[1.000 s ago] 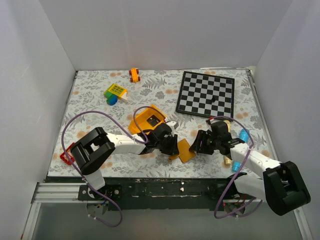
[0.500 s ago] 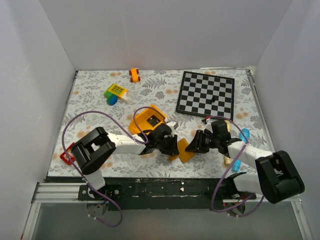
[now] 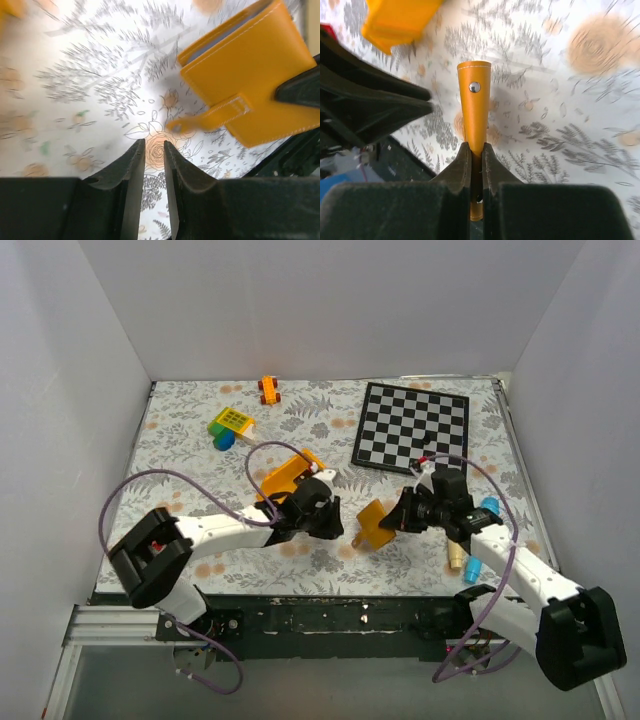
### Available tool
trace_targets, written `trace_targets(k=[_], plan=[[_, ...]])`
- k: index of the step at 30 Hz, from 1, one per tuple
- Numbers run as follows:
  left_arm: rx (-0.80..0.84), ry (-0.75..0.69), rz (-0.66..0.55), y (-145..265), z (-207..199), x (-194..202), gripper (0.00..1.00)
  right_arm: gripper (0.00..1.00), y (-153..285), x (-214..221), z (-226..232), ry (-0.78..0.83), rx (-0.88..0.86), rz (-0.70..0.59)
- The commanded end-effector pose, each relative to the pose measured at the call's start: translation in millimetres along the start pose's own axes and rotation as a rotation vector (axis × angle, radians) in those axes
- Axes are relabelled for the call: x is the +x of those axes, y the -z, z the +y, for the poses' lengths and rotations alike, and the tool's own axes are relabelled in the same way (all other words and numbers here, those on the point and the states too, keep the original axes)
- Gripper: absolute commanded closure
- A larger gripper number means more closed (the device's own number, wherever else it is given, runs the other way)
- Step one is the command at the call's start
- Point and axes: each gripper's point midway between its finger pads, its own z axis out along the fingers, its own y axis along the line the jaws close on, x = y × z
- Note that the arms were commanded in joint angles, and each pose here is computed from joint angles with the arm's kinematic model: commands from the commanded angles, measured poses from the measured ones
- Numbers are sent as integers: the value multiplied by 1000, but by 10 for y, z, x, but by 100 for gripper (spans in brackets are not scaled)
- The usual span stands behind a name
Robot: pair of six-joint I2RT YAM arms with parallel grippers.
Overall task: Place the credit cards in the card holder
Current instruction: Close the card holder at the center of the board.
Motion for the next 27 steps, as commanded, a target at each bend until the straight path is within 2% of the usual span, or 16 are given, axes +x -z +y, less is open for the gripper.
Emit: trace_targets(k=[1, 6, 15, 22, 27], plan=[[-80, 35, -222, 577, 214, -655, 77, 99, 419, -453, 1, 141, 219, -120], [-107, 61, -307, 969, 421, -931, 76, 99, 727, -641, -80, 247, 514, -140], [-143, 113, -433, 1521, 619, -1123, 74, 99, 888, -677, -151, 541, 1054, -12], [-188, 134, -520, 1955, 790, -1166, 73, 99, 584, -510, 56, 736, 1093, 40], [-212, 140, -525, 2025, 877, -1123, 73, 99, 214, -290, 79, 835, 1119, 72]])
